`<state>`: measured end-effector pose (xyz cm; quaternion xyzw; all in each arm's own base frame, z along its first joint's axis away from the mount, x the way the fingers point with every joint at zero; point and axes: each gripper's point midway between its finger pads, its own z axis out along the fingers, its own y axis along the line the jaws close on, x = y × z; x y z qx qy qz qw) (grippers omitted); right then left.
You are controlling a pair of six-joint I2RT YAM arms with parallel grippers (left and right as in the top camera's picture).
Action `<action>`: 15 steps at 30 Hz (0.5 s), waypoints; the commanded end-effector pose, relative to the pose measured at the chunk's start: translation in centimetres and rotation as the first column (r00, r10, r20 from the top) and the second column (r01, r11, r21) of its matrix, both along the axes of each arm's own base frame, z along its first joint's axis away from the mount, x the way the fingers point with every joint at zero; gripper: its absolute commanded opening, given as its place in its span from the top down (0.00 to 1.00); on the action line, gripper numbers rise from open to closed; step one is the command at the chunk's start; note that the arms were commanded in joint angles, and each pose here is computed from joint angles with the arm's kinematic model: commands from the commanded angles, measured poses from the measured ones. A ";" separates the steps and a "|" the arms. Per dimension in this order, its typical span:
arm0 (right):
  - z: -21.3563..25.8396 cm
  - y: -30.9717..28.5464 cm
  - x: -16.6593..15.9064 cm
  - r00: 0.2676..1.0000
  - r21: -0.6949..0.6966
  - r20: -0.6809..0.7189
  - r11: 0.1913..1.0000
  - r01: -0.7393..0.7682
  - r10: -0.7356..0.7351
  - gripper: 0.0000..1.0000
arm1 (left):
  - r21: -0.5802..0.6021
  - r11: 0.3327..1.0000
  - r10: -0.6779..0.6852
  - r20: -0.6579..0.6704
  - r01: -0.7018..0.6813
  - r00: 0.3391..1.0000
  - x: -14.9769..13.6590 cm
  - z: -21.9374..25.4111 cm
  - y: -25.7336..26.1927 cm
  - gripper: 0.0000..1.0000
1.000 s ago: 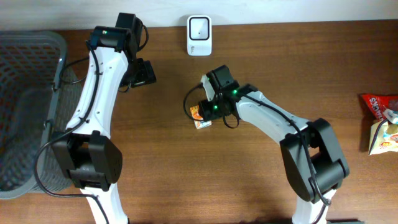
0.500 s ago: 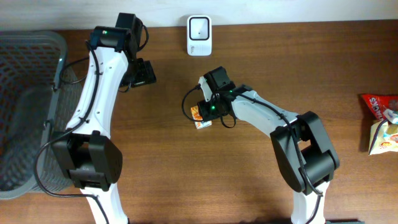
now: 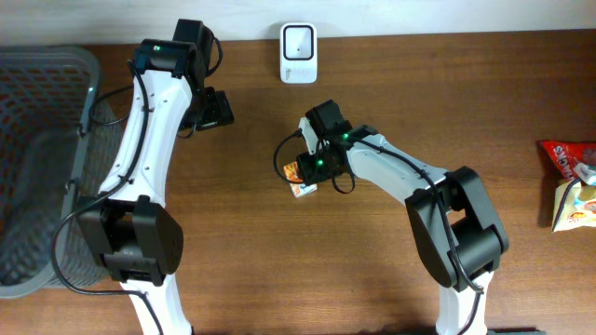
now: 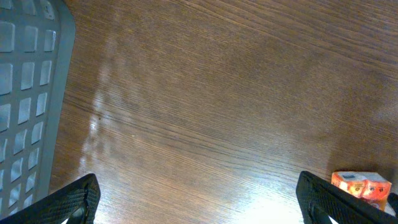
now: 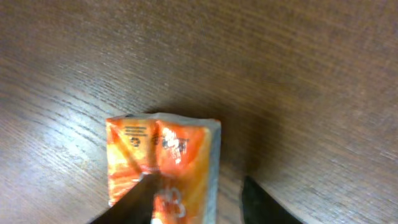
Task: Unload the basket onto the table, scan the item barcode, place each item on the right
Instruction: 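Lift the orange tissue pack with the right gripper toward the scanner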
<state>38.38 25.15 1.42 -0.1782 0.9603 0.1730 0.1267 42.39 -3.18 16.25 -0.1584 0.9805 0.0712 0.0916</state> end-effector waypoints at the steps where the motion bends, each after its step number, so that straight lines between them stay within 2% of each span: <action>1: 0.3 0.4 0.0 1.000 0.009 -0.008 1.000 0.000 0.000 0.64 | 0.006 1.000 -0.011 0.022 0.011 1.000 0.0 0.9 0.1 0.01; 3: 0.2 0.3 -0.1 1.000 0.003 -0.015 1.000 0.000 0.000 0.69 | 0.006 1.000 -0.011 0.022 0.011 1.000 0.0 0.9 0.1 0.01; 6: 0.0 0.2 -0.2 1.000 0.000 -0.018 1.000 0.001 -0.001 0.70 | 0.006 1.000 -0.011 0.022 0.011 1.000 0.0 0.9 0.1 0.01; 9: -0.1 0.2 -0.2 1.000 -0.001 -0.020 1.000 0.001 -0.001 0.79 | 0.006 1.000 -0.011 0.022 0.011 1.000 0.0 0.9 0.1 0.01; 12: 0.0 0.2 -0.2 1.000 0.000 -0.019 1.000 0.001 -0.001 0.96 | 0.006 1.000 -0.011 0.022 0.011 1.000 0.0 0.9 0.1 0.01; 15: 0.2 0.3 0.0 1.000 0.002 -0.014 1.000 0.001 -0.001 0.96 | 0.006 1.000 -0.011 0.022 0.011 1.000 0.0 0.9 0.1 0.01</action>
